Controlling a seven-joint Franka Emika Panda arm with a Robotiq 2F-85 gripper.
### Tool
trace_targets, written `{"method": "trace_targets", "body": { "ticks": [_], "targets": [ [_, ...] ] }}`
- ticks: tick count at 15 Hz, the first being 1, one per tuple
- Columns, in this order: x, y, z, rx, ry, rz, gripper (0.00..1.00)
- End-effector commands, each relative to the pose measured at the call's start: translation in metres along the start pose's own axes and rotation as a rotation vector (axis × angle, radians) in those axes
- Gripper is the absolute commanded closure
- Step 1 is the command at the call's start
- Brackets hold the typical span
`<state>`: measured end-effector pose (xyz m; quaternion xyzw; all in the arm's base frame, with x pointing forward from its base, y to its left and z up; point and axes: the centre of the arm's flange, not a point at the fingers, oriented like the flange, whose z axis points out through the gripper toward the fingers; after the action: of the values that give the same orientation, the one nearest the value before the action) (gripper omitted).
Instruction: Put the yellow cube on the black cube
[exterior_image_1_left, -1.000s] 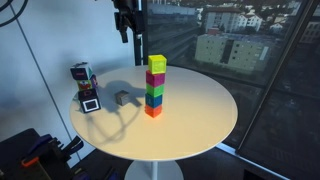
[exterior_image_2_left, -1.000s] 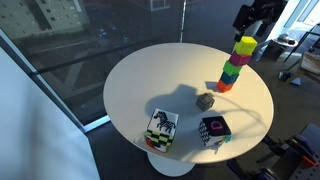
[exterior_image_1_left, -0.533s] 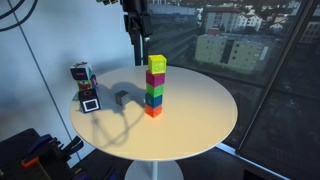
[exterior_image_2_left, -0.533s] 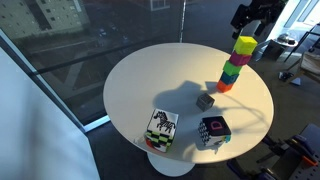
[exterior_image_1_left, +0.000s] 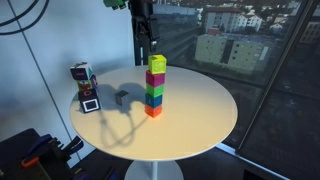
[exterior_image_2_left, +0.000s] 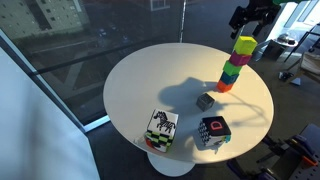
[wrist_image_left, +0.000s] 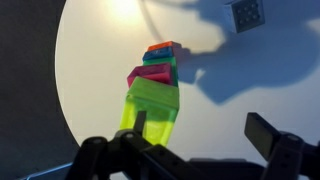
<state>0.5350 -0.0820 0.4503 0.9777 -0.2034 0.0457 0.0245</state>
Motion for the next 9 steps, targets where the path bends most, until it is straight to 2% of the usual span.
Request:
{"method": "trace_targets", "body": {
  "ticks": [1,9],
  "targets": [
    [0.016,0.007,-0.003,-0.017,0.013,0.037,0.00],
    [0.020,0.023,0.004,-0.052,0.026,0.066,0.00]
  ]
}}
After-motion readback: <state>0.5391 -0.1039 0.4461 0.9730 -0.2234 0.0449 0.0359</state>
